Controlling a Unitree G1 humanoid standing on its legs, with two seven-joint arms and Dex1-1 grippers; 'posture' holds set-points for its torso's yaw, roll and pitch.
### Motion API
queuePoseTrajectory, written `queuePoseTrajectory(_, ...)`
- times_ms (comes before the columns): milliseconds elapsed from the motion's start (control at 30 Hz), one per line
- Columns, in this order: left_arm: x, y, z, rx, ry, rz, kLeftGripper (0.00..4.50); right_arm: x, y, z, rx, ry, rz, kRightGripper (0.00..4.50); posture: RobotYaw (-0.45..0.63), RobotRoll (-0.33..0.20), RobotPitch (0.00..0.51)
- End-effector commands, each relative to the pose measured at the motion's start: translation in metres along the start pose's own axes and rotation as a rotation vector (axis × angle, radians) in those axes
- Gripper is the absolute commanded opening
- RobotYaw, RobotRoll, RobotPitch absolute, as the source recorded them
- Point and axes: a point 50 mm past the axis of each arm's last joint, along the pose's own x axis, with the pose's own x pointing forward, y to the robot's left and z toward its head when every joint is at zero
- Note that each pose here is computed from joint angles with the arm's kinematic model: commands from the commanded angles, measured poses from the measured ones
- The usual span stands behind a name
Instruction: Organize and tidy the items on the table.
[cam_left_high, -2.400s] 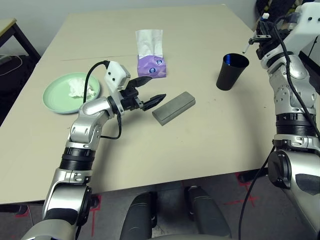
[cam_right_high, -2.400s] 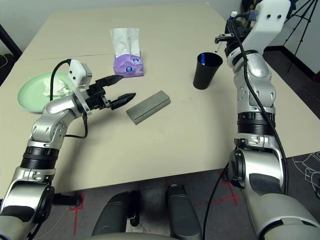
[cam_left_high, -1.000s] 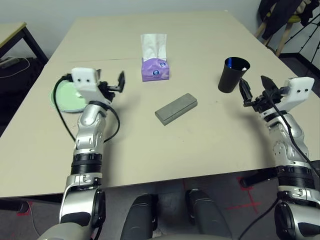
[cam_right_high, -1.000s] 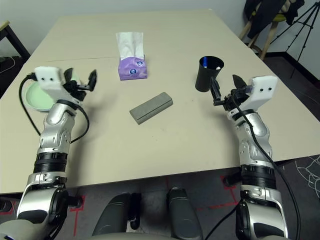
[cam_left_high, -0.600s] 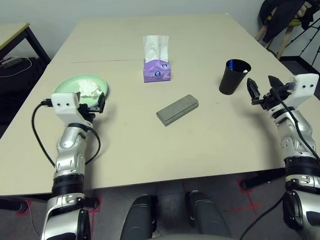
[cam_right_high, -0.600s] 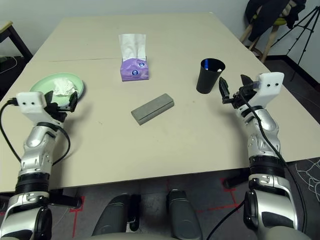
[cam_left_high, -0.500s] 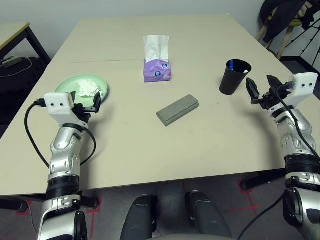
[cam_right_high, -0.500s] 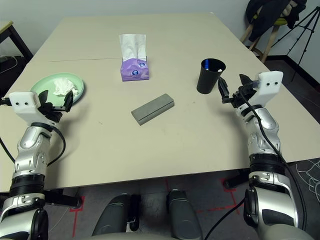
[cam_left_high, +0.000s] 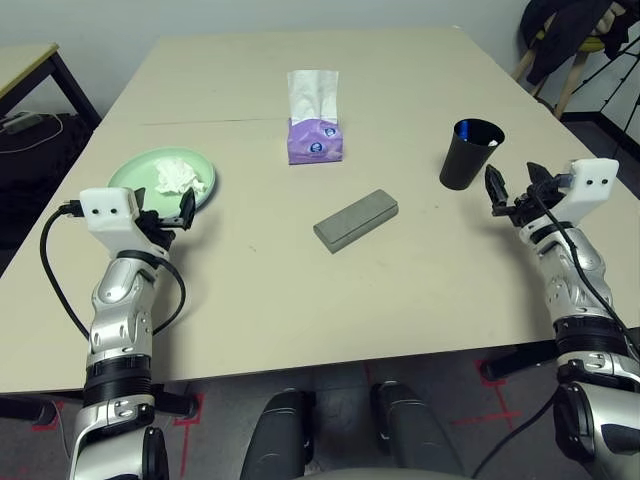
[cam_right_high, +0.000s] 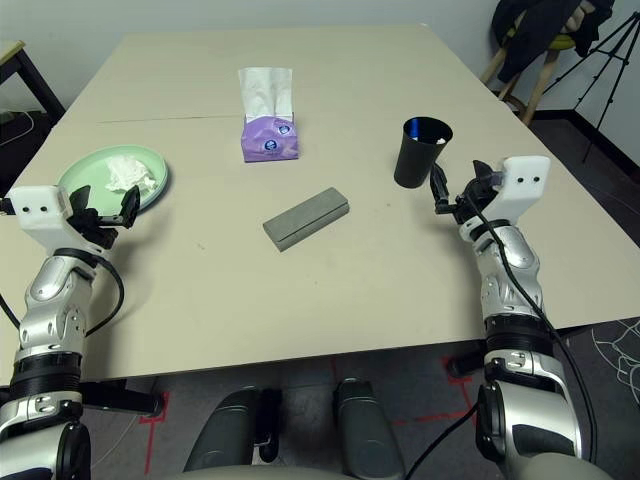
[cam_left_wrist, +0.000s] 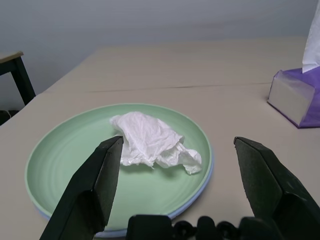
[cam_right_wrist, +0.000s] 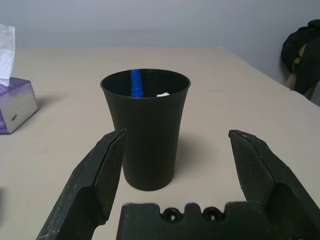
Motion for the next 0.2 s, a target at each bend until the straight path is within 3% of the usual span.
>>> queuePoseTrajectory(33, -0.0001, 0.0018, -0.0051, -0.014, 0.02, 0.017, 4.5, -0.001, -0.0018, 0.002, -0.021, -0.006, -0.008, 4.46, 0.0, 0.0, 0.101)
queuePoseTrajectory(200, 0.0005, 0.0025, -0.0056, -0.017, 0.02, 0.024, 4.5, -0.0009, -0.0014, 0.0018, -0.023, -0.002, -0.01, 4.46, -0.01, 0.0, 0.097)
